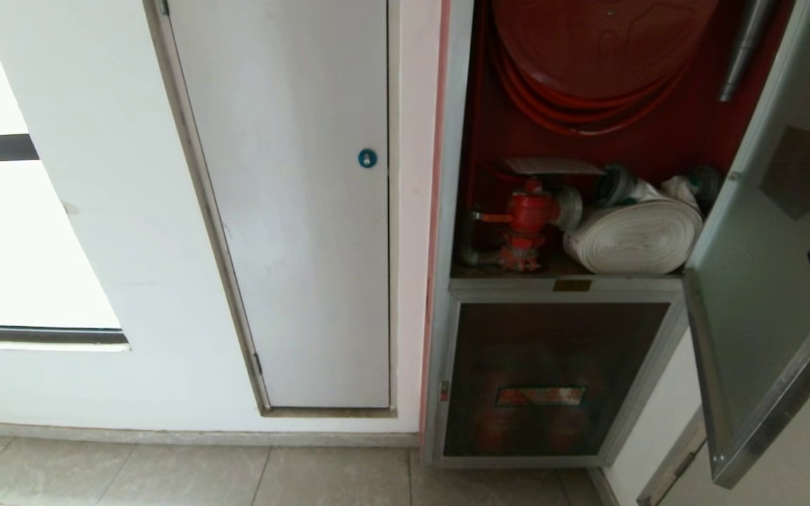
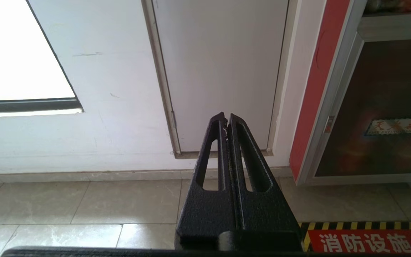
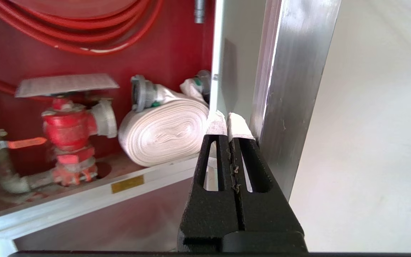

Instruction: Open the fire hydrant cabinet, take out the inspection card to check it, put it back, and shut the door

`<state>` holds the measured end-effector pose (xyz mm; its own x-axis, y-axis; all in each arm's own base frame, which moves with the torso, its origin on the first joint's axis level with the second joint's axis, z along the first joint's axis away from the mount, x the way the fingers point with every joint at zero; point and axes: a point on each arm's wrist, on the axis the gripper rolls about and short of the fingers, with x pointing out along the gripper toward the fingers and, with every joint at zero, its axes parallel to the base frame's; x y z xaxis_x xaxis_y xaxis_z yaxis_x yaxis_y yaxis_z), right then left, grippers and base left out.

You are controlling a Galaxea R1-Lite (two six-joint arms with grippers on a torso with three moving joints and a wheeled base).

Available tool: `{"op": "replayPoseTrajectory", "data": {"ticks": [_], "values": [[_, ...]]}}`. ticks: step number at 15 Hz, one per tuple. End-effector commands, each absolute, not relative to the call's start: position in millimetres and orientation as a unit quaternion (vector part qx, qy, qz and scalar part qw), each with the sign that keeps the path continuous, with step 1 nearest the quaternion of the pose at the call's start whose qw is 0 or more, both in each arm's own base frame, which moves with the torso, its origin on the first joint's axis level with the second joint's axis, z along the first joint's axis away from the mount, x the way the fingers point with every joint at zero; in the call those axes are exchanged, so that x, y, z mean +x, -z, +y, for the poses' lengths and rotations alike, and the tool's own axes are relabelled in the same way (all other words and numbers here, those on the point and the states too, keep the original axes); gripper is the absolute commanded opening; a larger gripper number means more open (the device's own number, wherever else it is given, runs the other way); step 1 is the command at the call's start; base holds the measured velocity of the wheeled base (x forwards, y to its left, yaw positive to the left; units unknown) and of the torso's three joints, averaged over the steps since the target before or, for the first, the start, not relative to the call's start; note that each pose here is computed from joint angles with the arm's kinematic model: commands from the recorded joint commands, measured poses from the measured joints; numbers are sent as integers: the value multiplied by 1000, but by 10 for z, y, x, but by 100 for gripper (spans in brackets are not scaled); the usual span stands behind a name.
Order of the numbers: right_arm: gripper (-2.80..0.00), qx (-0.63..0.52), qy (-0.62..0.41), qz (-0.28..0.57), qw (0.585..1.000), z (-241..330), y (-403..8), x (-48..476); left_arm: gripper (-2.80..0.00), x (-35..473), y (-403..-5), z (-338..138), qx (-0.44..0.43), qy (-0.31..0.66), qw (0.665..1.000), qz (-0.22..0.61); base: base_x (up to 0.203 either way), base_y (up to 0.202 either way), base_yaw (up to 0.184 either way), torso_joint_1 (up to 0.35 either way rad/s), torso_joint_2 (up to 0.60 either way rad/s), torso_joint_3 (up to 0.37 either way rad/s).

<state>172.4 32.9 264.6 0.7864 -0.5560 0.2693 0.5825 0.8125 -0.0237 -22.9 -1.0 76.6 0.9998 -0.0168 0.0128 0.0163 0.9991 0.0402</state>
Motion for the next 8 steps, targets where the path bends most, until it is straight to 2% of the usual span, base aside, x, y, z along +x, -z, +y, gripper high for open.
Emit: {"op": "replayPoseTrajectory", "data": {"ticks": [1,8], "values": [[-280,-52,313,-131,939,275,-2659,1687,-280,-224,-750,-10,20,8,1000,-4,0,0,0,0,0,0],[-280,-63,345,-143,926,51,-2640,1543,-280,-224,-750,-10,20,8,1000,-3,0,0,0,0,0,0]]}}
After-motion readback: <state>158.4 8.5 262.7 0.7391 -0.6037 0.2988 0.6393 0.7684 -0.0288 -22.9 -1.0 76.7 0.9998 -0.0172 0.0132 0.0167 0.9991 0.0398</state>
